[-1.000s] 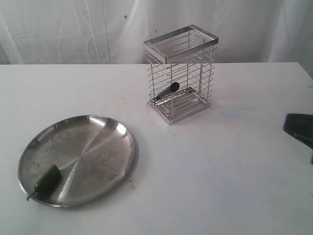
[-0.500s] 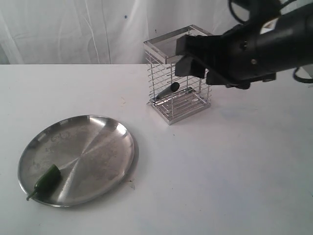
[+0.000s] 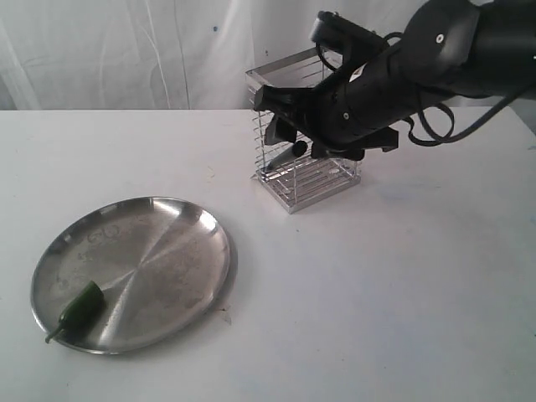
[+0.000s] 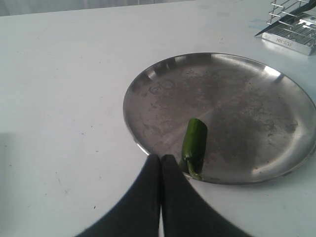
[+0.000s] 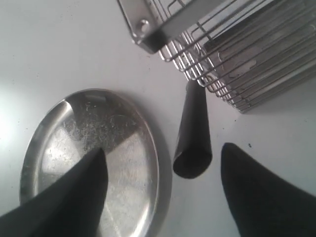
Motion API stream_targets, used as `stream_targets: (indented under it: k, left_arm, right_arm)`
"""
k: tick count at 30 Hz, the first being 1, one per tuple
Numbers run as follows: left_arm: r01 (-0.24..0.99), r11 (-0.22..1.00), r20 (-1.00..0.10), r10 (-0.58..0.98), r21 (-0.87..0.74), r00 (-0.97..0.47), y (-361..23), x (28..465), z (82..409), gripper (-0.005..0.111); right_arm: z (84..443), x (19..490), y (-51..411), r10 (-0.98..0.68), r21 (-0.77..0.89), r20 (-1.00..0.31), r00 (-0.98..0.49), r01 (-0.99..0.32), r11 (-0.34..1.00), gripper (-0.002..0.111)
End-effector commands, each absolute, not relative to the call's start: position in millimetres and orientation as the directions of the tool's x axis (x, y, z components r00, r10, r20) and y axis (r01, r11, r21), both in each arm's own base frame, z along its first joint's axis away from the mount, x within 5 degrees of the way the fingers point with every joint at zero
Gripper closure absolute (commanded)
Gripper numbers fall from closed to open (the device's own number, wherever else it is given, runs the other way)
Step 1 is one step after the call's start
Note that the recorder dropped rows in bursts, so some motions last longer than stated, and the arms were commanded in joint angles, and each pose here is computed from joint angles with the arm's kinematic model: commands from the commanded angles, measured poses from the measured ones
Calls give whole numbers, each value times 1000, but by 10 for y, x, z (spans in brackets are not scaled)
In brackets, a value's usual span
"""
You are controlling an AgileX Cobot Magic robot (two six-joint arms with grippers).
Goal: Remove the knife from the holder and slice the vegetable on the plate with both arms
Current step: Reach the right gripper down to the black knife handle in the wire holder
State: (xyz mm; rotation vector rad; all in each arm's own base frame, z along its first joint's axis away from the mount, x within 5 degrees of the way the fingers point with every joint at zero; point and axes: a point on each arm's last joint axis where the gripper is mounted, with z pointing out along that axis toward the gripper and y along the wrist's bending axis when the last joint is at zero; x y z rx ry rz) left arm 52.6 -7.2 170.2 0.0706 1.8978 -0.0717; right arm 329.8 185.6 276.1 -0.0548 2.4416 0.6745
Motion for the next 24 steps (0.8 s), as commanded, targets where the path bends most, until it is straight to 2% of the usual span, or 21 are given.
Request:
stream_targets:
  k: [1, 10, 19, 24]
  left_arm:
    - [92, 996, -948, 12, -18, -318, -77, 524, 1696, 107]
    - [92, 996, -948, 12, -18, -318, -77, 524, 1696, 107]
    - [92, 996, -948, 12, -18, -318, -77, 524, 1696, 107]
    - [92, 996, -948, 12, -18, -318, -77, 524, 1696, 107]
  right_arm:
    - [2738, 3381, 1889, 119, 453, -573, -811, -192, 871, 47]
    - [2576, 3453, 1915, 106, 434, -561, -821, -183, 882, 50]
    - [2583, 3470, 1906, 94, 414, -586, -805, -198, 888, 71]
    - [2585, 3471, 1906, 95, 414, -587, -804, -198, 888, 73]
